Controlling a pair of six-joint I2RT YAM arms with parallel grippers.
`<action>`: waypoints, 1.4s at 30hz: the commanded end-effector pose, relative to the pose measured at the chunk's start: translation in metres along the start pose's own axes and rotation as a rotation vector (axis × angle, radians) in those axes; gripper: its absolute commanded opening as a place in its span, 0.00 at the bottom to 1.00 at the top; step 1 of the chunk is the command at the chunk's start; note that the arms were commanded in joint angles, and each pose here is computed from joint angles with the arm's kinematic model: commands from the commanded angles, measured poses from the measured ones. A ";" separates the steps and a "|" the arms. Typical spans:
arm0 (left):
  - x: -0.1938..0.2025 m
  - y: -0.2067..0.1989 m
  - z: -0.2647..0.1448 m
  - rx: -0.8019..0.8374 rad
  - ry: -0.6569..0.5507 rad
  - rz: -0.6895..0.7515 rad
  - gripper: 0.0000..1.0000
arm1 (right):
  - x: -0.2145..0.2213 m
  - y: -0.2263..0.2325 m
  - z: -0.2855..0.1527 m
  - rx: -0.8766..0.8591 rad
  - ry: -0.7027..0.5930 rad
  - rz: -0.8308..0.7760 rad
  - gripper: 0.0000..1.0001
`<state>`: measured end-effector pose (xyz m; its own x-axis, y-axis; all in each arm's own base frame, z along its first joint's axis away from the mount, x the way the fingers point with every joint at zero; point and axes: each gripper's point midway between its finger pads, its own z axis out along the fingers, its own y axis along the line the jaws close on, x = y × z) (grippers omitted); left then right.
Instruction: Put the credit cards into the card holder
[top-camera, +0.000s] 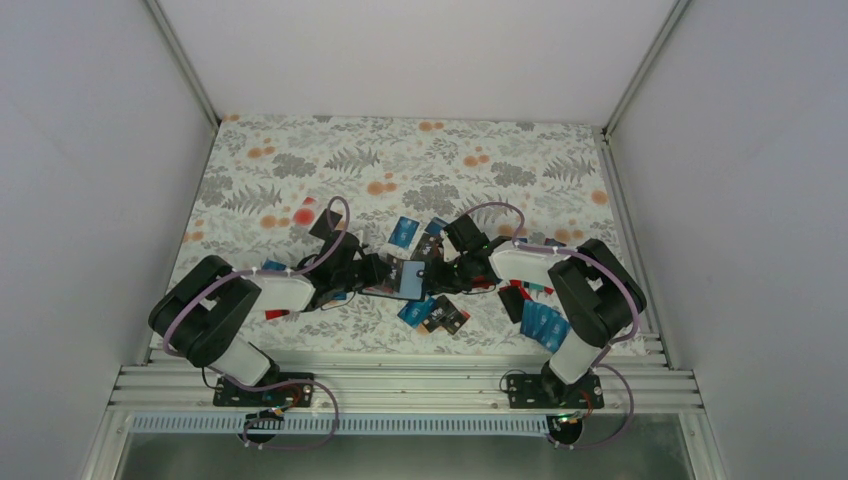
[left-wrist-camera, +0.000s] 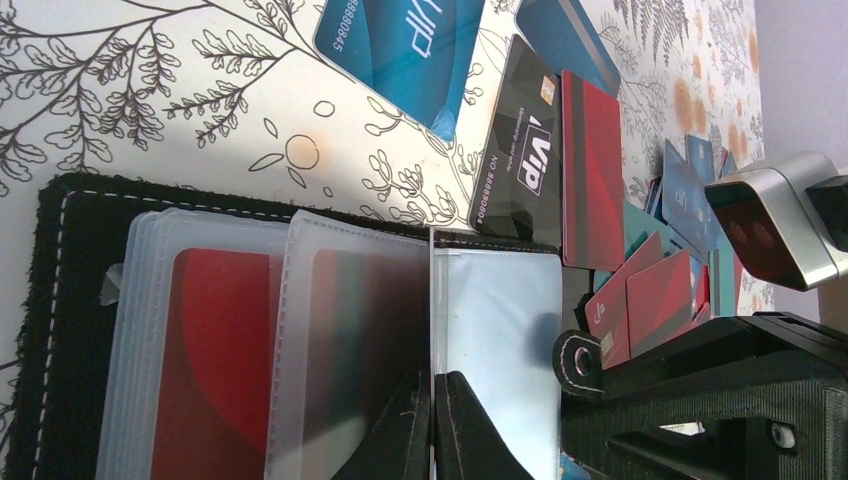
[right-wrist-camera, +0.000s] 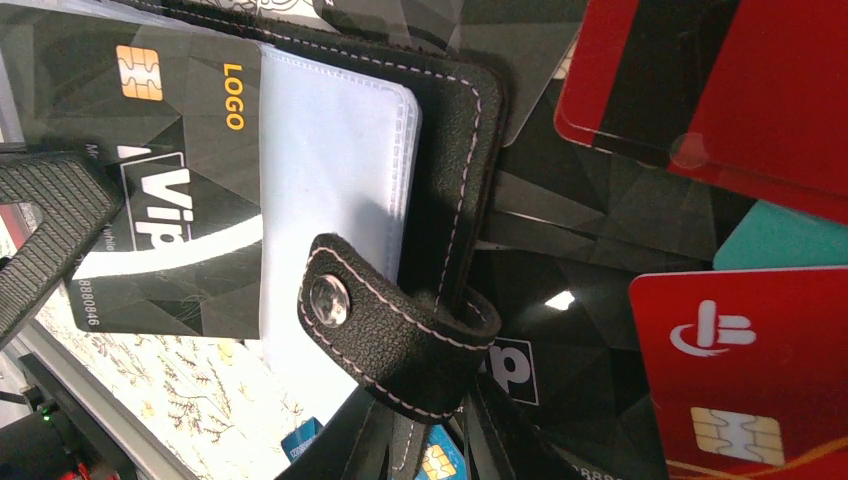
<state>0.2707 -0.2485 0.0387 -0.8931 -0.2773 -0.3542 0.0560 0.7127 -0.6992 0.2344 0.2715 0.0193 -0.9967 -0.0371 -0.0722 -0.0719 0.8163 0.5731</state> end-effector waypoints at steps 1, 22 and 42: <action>0.004 0.005 0.001 -0.017 0.004 0.001 0.02 | 0.018 -0.019 0.010 0.066 0.046 0.018 0.20; 0.027 0.004 -0.002 0.043 0.035 -0.037 0.03 | 0.016 -0.010 0.015 0.049 0.053 0.009 0.19; 0.038 -0.003 0.018 0.082 0.100 -0.044 0.02 | 0.013 -0.006 0.013 0.049 0.044 0.000 0.19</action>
<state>0.2584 -0.2639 0.0291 -0.9064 -0.2905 -0.3066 0.0549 0.6388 -0.7674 0.2329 0.2757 0.0190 -0.9962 -0.0463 -0.0736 -0.0803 0.8141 0.5752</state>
